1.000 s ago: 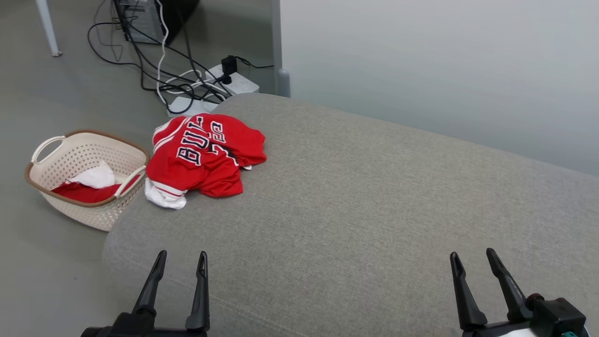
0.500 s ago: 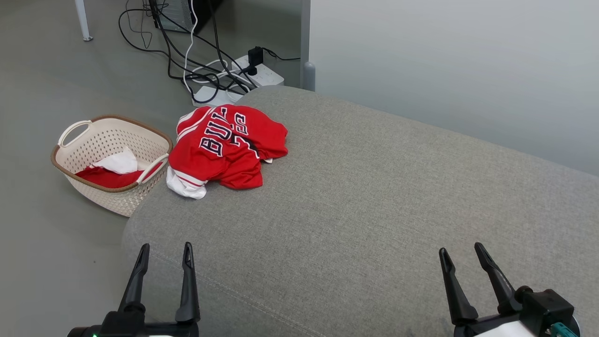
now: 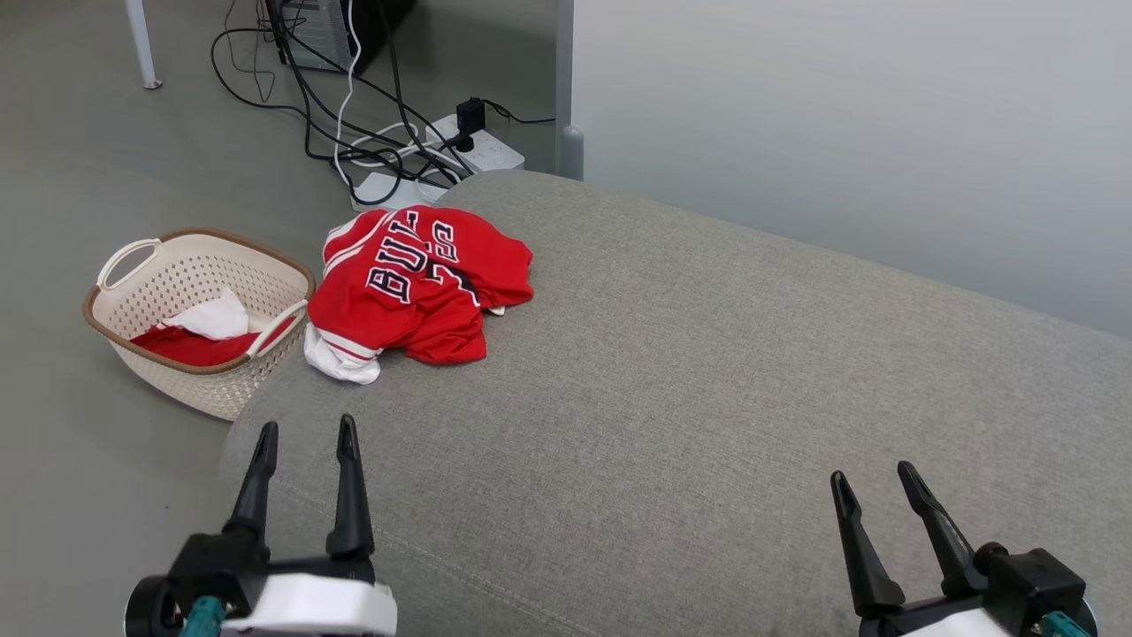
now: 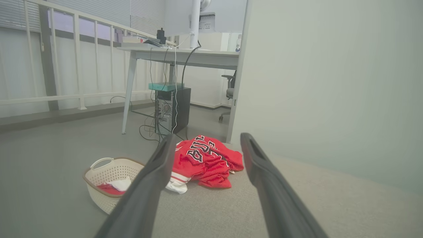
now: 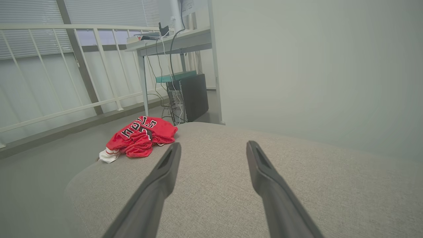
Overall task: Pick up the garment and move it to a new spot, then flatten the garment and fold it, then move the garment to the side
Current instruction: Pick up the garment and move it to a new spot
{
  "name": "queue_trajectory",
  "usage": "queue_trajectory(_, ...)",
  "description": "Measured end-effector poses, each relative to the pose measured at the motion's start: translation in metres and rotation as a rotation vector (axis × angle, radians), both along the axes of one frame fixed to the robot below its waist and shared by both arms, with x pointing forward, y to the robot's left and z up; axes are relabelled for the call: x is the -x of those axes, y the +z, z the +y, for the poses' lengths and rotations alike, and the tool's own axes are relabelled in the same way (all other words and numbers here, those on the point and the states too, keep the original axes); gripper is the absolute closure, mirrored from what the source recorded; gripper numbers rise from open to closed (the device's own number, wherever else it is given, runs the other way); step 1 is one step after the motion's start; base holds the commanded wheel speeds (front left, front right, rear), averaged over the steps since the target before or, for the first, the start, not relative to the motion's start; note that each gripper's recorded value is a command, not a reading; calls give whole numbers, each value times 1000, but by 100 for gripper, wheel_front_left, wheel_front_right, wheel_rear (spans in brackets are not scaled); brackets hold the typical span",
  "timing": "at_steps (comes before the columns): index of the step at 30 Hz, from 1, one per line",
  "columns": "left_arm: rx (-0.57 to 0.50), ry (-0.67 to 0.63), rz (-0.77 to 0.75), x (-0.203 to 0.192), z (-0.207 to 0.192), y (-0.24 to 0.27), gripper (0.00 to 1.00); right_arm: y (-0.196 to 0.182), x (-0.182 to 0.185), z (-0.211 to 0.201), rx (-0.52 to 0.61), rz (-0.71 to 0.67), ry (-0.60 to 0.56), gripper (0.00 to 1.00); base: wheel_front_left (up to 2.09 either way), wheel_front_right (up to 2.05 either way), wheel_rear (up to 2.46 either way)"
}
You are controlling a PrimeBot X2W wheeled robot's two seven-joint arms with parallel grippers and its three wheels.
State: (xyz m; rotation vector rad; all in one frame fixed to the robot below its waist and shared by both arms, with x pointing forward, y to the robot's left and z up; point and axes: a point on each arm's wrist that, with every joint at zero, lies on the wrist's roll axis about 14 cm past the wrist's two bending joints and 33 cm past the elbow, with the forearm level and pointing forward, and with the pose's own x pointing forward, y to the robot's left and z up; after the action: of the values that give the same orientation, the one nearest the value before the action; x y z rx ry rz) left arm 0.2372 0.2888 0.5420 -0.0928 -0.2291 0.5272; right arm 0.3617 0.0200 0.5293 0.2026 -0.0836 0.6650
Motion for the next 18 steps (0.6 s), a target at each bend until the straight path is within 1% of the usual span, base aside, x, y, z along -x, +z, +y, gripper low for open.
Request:
queue_trajectory(2, 60, -10, -51, -11, 4, 8, 0, 0, 0, -2, 0, -1, -6, 0, 0, 0, 0)
queue_trajectory(6, 60, -45, -116, -39, 5, 33, 0, -3, -3, -12, -30, 28, -37, 0, 0, 0, 0)
queue_trajectory(9, 42, -83, -141, -66, 0, 49, 0, -8, -7, -22, -23, 36, -60, 0, 0, 0, 0)
queue_trajectory(12, 41, -98, -105, -94, -2, 45, 0, -10, -16, -33, -7, 30, -78, 0, 0, 0, 0)
queue_trajectory(16, 53, -96, -28, -131, -1, 29, 0, -5, -32, -49, -3, 3, -114, 0, 0, 0, 0)
queue_trajectory(18, 62, -91, 4, -148, 0, 22, 0, -9, -37, -58, 3, 8, -134, 0, 0, 0, 0)
